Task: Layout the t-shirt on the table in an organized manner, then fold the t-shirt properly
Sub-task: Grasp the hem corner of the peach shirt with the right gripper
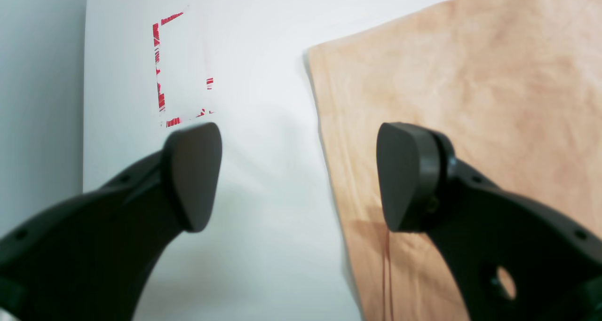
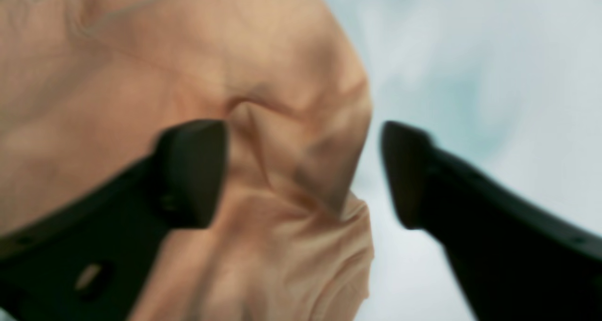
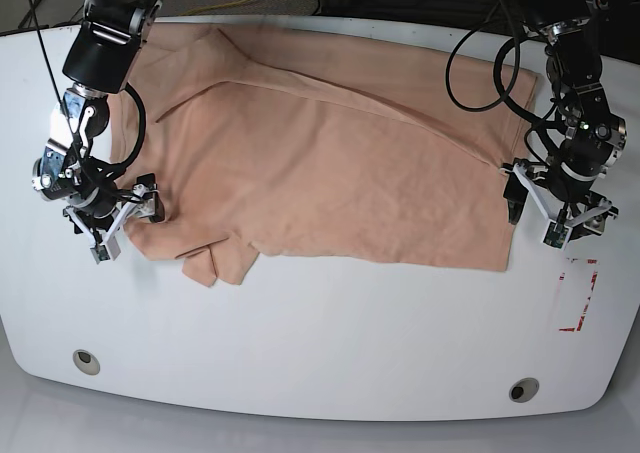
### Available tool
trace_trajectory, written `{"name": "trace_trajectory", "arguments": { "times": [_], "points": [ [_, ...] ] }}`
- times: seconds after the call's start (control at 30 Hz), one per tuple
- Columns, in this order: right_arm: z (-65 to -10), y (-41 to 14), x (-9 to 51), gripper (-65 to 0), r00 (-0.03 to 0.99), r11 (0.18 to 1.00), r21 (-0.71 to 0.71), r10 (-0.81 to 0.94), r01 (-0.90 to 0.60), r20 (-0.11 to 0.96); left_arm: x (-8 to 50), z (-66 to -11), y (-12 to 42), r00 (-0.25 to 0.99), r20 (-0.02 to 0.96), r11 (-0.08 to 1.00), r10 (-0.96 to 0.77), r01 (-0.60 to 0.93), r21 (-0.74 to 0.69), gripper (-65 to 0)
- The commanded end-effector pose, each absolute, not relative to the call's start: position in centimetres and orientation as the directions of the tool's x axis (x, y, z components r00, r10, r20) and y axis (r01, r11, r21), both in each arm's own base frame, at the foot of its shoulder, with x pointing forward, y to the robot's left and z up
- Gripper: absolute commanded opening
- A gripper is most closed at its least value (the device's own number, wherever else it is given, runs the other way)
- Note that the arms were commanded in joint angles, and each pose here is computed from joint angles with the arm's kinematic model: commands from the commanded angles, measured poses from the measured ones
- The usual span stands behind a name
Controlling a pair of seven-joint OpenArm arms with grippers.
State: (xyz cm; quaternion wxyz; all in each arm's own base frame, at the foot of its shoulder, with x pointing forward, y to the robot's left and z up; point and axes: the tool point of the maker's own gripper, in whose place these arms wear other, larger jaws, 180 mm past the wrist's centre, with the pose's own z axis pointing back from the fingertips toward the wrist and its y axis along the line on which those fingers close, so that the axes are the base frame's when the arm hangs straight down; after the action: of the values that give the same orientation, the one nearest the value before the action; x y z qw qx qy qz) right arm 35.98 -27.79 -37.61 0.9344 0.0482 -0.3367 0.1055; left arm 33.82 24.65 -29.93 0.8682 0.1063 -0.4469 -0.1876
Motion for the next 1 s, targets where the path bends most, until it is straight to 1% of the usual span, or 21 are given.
{"name": "trace_trajectory", "arguments": {
  "times": [0.0, 0.23, 0.37, 0.5, 0.63, 0.83, 0.97],
  "points": [
    [-34.9, -28.8, 37.7, -1.5, 0.697, 0.974, -0.017, 0.174, -0.226, 0.696, 34.5, -28.4, 24.8, 0.489, 0.76, 0.904, -0.427, 0.217, 0.368, -17.8],
    [-32.3, -28.2, 40.1, -1.5, 0.645, 0.972, -0.028, 0.176, -0.233, 0.743, 34.5, -28.4, 24.8, 0.489, 0.76, 0.904, -0.427, 0.217, 0.368, -17.8],
    [-30.9, -25.8, 42.2, -1.5, 0.606, 0.966, -0.006, 0.167, -0.259, 0.778, 34.5, -28.5, 24.8, 0.49, 0.76, 0.904, -0.427, 0.218, 0.368, -17.8],
    [-29.3, -23.8, 43.9, -1.5, 0.568, 0.951, -0.02, 0.201, -0.309, 0.798, 34.5, -28.5, 24.8, 0.49, 0.76, 0.904, -0.427, 0.218, 0.368, -17.8],
    [-29.7, -20.3, 45.5, -1.5, 0.557, 0.928, 0.02, 0.206, -0.372, 0.804, 34.5, -28.5, 24.8, 0.49, 0.76, 0.904, -0.427, 0.218, 0.368, -17.8],
    [-31.7, -18.4, 46.7, -1.5, 0.571, 0.914, 0.101, 0.157, -0.393, 0.806, 34.0, -29.0, 24.8, 0.501, 0.752, 0.904, -0.428, 0.223, 0.365, -17.8],
    [-33.0, -18.4, 46.8, -1.5, 0.59, 0.914, 0.145, 0.119, -0.38, 0.799, 33.9, -29.1, 24.8, 0.502, 0.751, 0.904, -0.428, 0.225, 0.364, -17.8]
  ]
}}
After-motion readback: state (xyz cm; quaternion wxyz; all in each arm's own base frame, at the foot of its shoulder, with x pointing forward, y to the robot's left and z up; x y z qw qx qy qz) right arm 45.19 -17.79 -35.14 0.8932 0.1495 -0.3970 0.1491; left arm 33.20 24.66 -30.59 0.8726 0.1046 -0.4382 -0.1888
